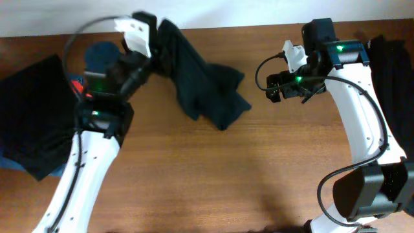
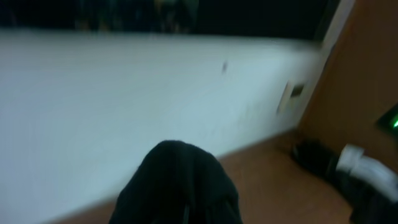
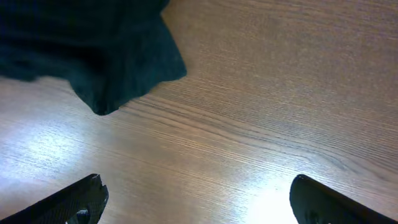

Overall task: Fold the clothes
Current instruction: 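Lift the black t-shirt high with the left gripper, right gripper releasing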

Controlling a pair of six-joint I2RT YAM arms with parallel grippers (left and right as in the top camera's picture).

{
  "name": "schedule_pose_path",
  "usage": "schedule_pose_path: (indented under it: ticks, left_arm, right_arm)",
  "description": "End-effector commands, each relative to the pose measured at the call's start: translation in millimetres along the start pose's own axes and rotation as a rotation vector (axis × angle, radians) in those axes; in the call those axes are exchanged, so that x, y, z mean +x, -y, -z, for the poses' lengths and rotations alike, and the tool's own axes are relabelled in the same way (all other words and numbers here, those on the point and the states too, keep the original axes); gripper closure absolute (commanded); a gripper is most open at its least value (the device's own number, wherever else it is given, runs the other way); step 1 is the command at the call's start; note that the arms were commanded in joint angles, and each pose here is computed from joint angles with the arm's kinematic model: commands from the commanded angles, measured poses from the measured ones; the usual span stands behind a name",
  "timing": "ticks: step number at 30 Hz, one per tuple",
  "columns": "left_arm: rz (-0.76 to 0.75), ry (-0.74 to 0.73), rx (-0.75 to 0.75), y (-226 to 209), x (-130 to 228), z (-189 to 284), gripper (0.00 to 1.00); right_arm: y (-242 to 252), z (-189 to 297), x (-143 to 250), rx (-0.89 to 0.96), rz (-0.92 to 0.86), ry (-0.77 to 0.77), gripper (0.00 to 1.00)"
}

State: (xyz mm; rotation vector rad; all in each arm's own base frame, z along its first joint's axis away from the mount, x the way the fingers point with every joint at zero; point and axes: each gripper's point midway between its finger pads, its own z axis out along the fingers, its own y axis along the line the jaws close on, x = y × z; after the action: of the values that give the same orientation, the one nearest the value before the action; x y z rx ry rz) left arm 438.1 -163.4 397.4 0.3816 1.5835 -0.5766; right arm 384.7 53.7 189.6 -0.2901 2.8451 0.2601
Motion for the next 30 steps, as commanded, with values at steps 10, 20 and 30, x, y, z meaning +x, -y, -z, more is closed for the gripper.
schedule_pose_path:
  ticks: [10, 20, 30]
  left_arm:
    - [-0.175, 0.214, 0.000, 29.6, -121.9, 45.7, 1.00]
    - [-0.254, 0.400, 0.024, 49.3, -183.0, 70.7, 1.00]
    - [-0.280, 0.487, -0.156, 26.2, -210.4, 83.5, 1.00]
  right_arm:
    - [-50.1, -1.1, -4.1, -0.225, 0.151, 0.029, 0.01]
    - [-88.3, -28.0, -9.0, -0.288, 0.307, 0.011, 0.01]
    - [-147.7, -25.5, -17.4, -0.442, 0.398, 0.076, 0.13]
